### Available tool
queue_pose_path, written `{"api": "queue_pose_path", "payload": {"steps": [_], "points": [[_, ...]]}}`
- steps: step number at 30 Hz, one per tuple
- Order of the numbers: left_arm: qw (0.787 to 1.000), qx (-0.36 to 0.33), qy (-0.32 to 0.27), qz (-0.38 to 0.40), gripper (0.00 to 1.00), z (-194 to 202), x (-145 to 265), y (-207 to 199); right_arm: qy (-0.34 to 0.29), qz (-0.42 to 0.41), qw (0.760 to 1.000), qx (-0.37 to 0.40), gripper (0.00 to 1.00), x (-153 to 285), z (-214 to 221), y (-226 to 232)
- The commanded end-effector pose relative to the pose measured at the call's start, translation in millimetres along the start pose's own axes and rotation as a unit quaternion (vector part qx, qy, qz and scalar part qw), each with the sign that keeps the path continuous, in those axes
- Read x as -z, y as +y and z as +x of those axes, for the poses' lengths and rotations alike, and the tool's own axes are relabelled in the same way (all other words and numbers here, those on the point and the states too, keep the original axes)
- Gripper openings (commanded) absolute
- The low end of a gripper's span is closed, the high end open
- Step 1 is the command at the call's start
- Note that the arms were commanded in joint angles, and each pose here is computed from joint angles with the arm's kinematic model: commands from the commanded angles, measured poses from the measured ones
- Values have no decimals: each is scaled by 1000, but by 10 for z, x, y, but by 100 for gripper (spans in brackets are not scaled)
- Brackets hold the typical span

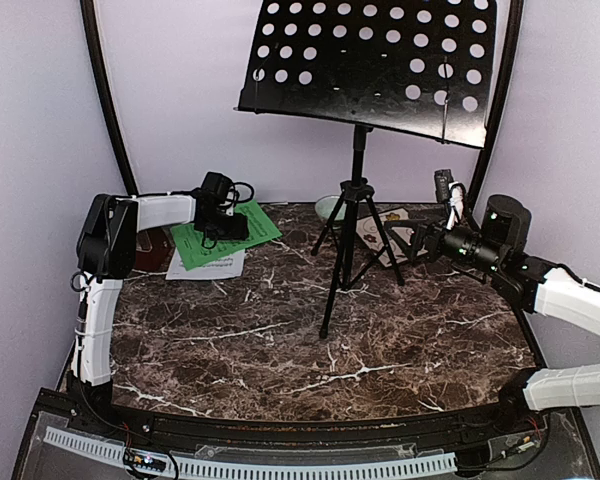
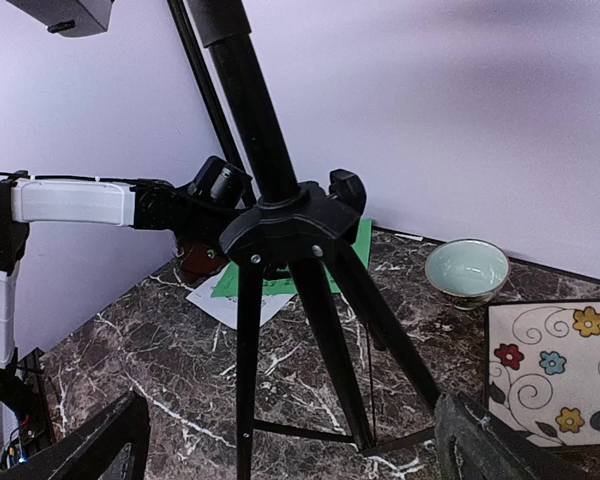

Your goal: Set up the instrument practice props

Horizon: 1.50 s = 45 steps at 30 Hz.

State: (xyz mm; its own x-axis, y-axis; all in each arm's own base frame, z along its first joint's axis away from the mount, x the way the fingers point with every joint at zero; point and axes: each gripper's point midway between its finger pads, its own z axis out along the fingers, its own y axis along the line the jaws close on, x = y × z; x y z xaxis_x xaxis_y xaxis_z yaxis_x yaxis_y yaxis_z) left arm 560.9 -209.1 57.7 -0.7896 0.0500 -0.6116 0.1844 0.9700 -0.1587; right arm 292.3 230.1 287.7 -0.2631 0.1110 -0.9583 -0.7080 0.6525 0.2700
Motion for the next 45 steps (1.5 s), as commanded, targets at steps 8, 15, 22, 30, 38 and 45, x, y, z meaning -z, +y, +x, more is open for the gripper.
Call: {"api": "queue_pose_path", "payload": {"steps": [8, 15, 22, 30, 38, 45], "points": [[996, 13, 81, 29, 46, 570, 94, -53, -15, -75, 996, 34, 100, 54, -32, 468], [992, 12, 126, 25, 42, 1290, 288, -217, -33, -109, 993, 44, 100, 102, -87, 703], [982, -38, 180, 47, 39, 2176, 692, -665, -22, -134, 990, 42, 100, 95, 0, 851], [962, -74, 240, 112, 37, 3122, 1348, -944, 23, -125, 990, 54, 100, -8, 196, 845], [982, -58, 100, 148, 47, 2083, 1716, -1163, 54, -125, 988, 66, 98, -236, 300, 948], [981, -106, 86, 135, 51, 2220, 1897, -1088, 102, -154, 978, 100, 89, -313, 630, 1174]]}}
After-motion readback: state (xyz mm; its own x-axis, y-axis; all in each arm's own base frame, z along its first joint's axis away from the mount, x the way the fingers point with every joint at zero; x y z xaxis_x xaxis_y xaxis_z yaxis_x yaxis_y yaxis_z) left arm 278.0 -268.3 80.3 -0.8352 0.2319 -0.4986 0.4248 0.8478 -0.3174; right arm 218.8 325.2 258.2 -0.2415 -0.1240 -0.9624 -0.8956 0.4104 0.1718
